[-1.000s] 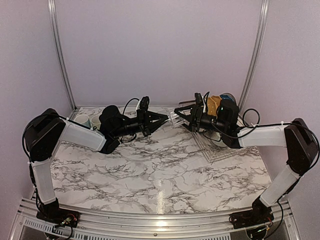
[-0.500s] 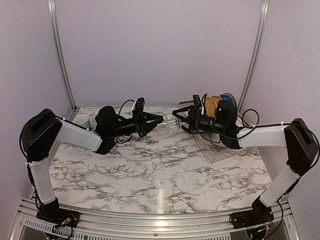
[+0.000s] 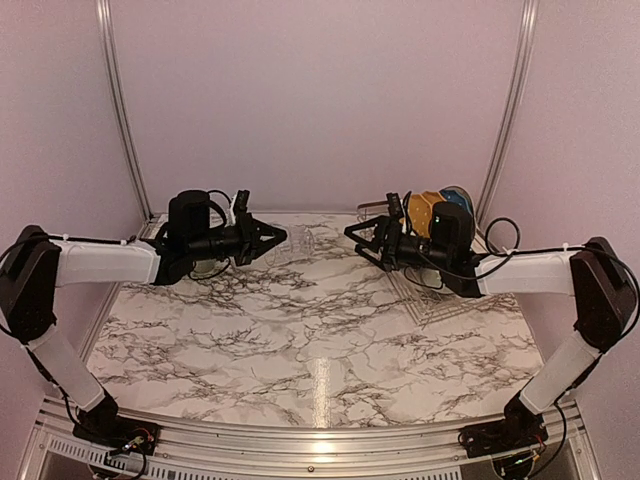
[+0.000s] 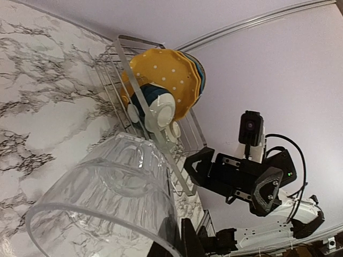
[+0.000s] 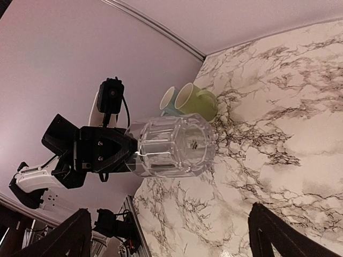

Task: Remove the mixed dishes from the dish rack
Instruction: Place the cup at the corner of the board.

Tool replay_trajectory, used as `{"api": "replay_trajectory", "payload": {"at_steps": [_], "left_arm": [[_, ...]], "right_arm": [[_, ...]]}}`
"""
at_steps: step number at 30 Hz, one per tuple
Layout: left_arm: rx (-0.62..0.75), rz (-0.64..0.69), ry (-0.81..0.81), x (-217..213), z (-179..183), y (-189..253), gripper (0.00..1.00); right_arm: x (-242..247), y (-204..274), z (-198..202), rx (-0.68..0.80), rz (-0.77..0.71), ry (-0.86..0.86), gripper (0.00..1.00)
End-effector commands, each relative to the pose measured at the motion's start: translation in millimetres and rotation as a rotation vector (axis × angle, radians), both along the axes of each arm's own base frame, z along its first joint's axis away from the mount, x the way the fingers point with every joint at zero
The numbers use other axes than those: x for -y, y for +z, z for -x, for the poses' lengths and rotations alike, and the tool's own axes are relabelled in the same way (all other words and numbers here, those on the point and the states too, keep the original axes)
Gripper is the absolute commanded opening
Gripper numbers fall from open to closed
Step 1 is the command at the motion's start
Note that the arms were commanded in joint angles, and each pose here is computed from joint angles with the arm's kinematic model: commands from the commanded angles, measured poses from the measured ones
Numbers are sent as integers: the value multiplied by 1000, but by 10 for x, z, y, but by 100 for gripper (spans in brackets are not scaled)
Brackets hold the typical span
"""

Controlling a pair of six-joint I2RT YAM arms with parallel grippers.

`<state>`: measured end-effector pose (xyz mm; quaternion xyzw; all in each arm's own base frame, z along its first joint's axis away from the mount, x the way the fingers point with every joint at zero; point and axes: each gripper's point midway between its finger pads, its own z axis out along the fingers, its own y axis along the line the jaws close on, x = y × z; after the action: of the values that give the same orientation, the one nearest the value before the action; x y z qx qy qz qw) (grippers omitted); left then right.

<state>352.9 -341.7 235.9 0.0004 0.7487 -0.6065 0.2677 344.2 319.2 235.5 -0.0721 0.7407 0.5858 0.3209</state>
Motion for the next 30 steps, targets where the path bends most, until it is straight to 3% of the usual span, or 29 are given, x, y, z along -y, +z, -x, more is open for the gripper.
{"api": "replay_trajectory", "payload": {"at_steps": [1,11,14,18,22,30], "left_arm": [[6,-568,82,-493,-7,-563,0],[-118,-1351,161,-1741,213,-1049,0],[-145,-1528,202,-2096,264,-1077,0],[-177,-1596,252,-2376,334,-1078,0],[-292,-1612,327,-2772,409,-1197,0],[-419,-1481,404,-3194,291,-1325,0]], "right_arm": [[38,160,-60,48,12,-27,99],[34,100,-98,34,24,-28,99],[38,86,-103,31,29,-30,98],[44,87,-98,32,35,-31,98],[71,75,-96,31,44,-42,98],[88,66,-96,30,47,-41,98]]}}
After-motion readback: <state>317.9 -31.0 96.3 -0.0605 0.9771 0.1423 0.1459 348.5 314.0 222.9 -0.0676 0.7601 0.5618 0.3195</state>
